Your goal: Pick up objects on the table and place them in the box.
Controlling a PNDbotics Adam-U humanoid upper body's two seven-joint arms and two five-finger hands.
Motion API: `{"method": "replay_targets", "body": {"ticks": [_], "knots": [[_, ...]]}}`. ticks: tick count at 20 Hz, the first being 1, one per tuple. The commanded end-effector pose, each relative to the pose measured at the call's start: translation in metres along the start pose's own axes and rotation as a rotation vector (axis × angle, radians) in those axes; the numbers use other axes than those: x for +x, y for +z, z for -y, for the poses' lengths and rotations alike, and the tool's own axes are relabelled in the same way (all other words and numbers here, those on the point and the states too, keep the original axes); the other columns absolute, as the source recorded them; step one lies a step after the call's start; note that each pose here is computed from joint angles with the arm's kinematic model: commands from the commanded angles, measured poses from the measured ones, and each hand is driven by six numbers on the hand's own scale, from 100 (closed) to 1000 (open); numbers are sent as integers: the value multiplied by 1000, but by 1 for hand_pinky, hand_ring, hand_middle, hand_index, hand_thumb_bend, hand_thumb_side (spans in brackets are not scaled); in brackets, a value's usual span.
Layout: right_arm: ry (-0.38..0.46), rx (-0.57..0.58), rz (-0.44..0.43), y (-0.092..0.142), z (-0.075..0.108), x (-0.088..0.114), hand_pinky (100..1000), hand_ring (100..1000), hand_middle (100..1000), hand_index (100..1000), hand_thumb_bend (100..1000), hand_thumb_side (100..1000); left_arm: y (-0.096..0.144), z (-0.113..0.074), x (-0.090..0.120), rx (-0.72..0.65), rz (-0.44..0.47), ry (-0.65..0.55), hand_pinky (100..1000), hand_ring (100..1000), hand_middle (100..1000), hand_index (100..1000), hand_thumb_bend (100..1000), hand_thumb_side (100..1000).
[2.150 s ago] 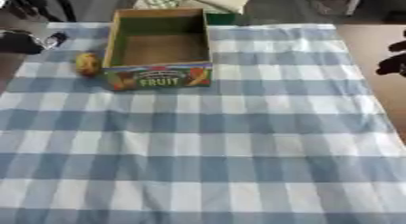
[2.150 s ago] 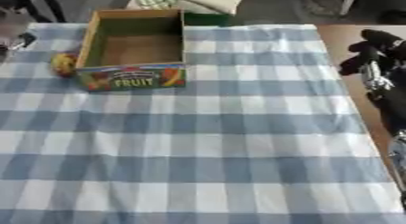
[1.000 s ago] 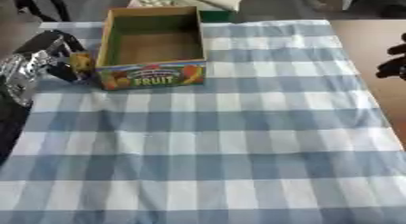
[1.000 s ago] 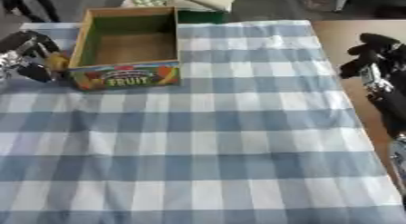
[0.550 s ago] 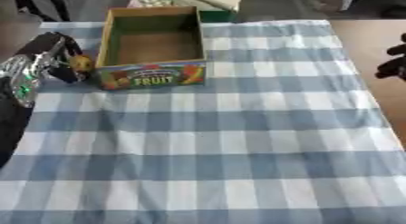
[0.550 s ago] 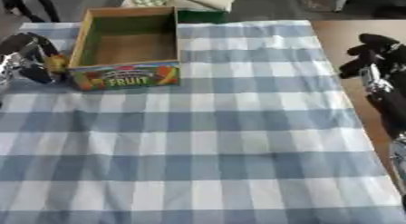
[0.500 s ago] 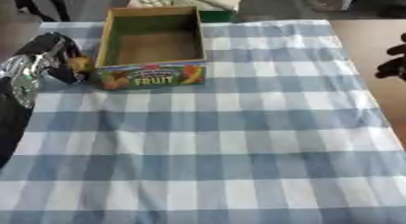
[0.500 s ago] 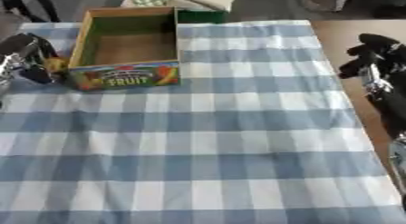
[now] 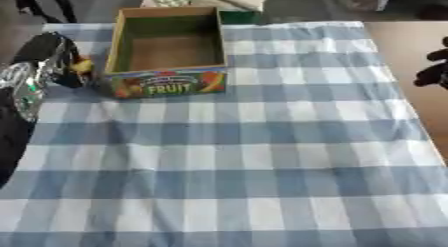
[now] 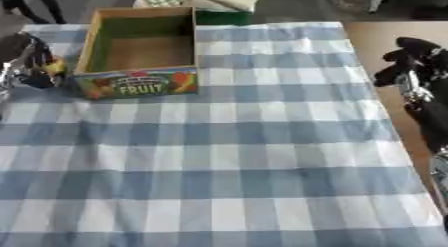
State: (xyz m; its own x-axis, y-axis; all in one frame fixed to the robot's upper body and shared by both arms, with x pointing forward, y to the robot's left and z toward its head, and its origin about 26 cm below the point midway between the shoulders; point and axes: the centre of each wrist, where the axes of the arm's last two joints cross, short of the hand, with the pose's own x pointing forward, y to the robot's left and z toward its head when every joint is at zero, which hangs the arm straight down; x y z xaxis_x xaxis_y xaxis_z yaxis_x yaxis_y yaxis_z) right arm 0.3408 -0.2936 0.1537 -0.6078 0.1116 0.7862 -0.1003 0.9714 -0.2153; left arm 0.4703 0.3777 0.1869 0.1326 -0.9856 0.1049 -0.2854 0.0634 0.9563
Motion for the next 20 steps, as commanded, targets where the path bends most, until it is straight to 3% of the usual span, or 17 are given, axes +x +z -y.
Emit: {"method": "replay_targets", "body": {"ticks": [1, 5, 9, 14, 20], "knots": [[28, -1, 20, -4, 7, 6, 565, 570, 626, 801, 100, 409, -7, -44, 0, 132, 38, -10, 391, 307, 235, 289, 308, 100], [29, -3, 17, -3, 8, 5, 565, 570, 626, 801, 100, 409, -10, -77, 25, 175, 145, 54, 402, 320, 249, 302, 315, 100], [25, 4, 17, -3, 6, 5, 565, 570, 626, 801, 100, 410, -12, -85, 62, 147, 264, 114, 416, 339, 267, 319, 324, 100], [19, 10, 19, -4, 5, 5, 565, 569, 626, 801, 100, 410, -15, -69, 93, 75, 333, 95, 428, 355, 289, 340, 333, 100], [15, 10, 20, -5, 4, 5, 565, 569, 626, 801, 100, 409, -14, -39, 102, -16, 331, 54, 460, 403, 343, 396, 348, 100]]}}
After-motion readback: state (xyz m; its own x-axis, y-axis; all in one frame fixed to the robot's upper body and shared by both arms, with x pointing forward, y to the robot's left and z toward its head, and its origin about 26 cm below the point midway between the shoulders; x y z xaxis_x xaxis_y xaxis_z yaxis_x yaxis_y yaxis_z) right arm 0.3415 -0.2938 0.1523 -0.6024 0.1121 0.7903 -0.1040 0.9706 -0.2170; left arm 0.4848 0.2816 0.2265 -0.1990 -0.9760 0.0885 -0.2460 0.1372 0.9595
